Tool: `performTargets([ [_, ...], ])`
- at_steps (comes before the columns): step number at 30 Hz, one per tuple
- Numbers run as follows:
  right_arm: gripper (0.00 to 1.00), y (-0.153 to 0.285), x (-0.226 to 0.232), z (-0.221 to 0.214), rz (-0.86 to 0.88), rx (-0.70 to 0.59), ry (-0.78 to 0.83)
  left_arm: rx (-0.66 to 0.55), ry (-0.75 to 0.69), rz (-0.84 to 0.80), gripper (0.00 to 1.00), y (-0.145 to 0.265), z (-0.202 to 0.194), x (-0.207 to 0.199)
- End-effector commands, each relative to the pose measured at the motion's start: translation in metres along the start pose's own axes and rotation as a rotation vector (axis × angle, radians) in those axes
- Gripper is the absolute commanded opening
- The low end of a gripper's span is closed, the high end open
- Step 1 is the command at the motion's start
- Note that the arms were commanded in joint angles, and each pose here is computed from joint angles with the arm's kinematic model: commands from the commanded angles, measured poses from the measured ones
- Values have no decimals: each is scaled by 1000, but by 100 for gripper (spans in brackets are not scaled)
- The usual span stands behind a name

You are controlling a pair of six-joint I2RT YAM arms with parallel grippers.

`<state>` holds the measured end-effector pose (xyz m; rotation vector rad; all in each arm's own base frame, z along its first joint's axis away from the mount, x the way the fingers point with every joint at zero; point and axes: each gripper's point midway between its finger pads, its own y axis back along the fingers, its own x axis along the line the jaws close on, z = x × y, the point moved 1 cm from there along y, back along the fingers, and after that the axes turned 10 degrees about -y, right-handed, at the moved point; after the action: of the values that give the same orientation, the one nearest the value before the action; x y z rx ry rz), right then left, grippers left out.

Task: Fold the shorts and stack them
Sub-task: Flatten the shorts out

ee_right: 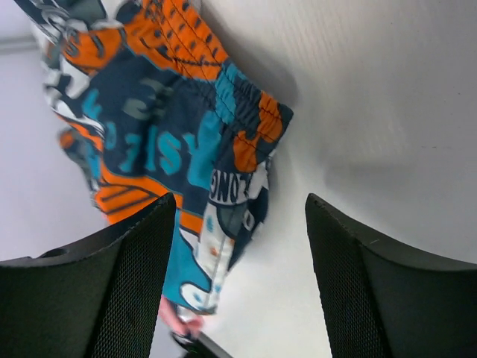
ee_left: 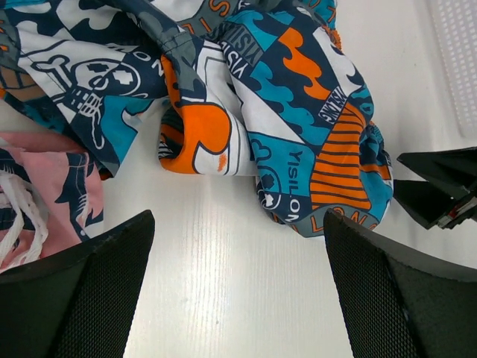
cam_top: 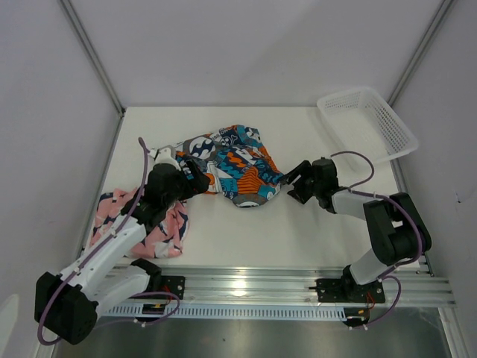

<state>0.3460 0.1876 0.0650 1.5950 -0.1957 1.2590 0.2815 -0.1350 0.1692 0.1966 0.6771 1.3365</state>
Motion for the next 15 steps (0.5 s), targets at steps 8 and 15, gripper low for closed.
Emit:
performTargets([
  [8, 68, -23, 22, 20, 129, -82, -256, -78, 5, -3, 95, 20, 5, 4],
  [15, 57, -41, 12, 22, 111, -114, -327, -82, -4, 5, 95, 22, 5, 6],
])
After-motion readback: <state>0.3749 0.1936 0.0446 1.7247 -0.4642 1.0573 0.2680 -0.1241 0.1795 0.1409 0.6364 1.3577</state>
